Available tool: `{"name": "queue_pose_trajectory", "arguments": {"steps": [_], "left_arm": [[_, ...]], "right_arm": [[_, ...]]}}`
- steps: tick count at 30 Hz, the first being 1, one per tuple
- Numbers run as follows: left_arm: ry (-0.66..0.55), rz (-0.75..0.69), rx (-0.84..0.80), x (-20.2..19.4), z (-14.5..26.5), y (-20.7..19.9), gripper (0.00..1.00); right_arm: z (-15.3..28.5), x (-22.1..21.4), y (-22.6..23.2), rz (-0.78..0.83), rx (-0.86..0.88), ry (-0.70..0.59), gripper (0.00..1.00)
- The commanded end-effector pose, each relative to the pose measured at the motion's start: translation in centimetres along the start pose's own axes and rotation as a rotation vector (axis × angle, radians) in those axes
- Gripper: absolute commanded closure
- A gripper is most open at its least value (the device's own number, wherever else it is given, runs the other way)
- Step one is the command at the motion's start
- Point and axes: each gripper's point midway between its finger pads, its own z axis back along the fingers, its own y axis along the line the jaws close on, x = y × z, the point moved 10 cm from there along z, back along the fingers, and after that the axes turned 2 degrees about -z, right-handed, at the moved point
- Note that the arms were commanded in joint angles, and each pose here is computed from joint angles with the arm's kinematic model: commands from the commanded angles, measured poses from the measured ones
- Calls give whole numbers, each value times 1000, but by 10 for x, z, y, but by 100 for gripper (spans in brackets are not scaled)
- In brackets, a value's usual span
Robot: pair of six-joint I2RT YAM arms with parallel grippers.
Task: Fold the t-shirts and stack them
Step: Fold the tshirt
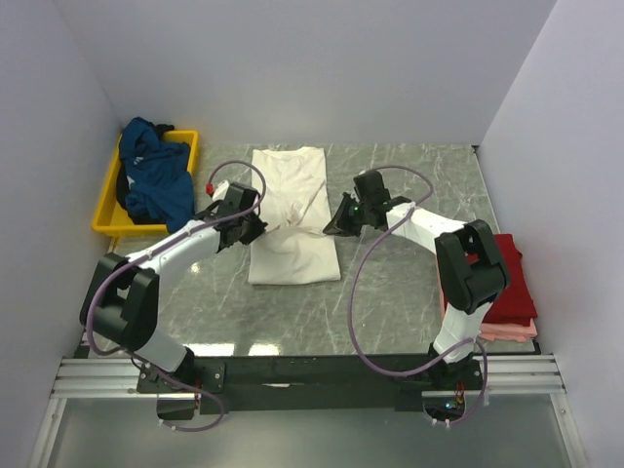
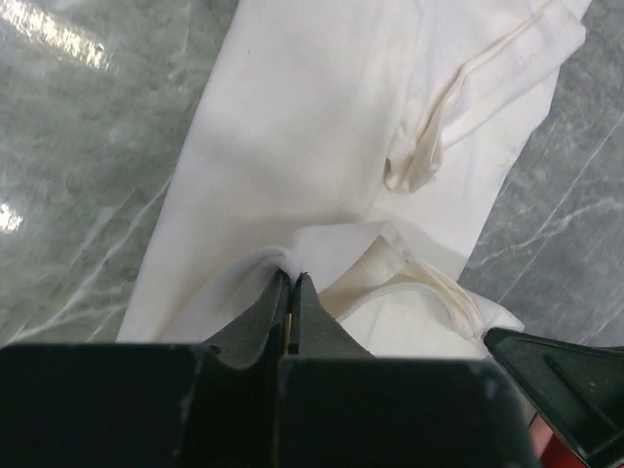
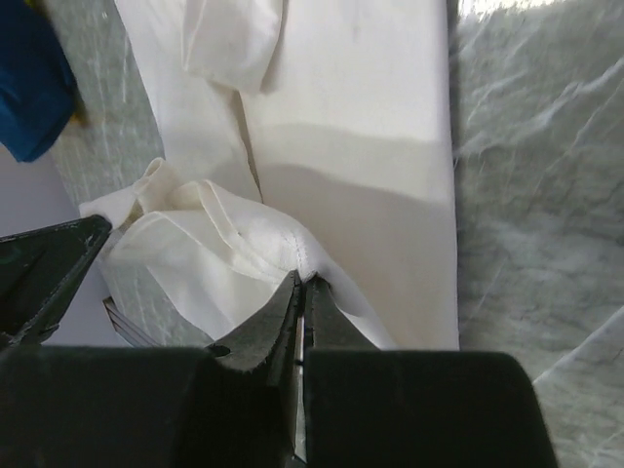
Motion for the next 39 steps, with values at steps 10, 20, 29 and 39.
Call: {"name": "queue_pose_trajectory", "arguments": {"steps": [10, 20, 29, 39], "left_arm": [[-29, 37, -12, 36, -27, -17, 100], [-2, 34, -1, 43, -51, -4, 100], [-7, 27, -32, 50, -57, -5, 90], [-86, -20, -87, 73, -30, -19, 38]], "right_arm": [[-14, 41, 6, -2, 70, -27, 100], [-21, 58, -14, -52, 53, -30, 100], [-29, 67, -17, -42, 51, -10, 100], [-14, 81, -7, -7, 44, -36, 58]]}}
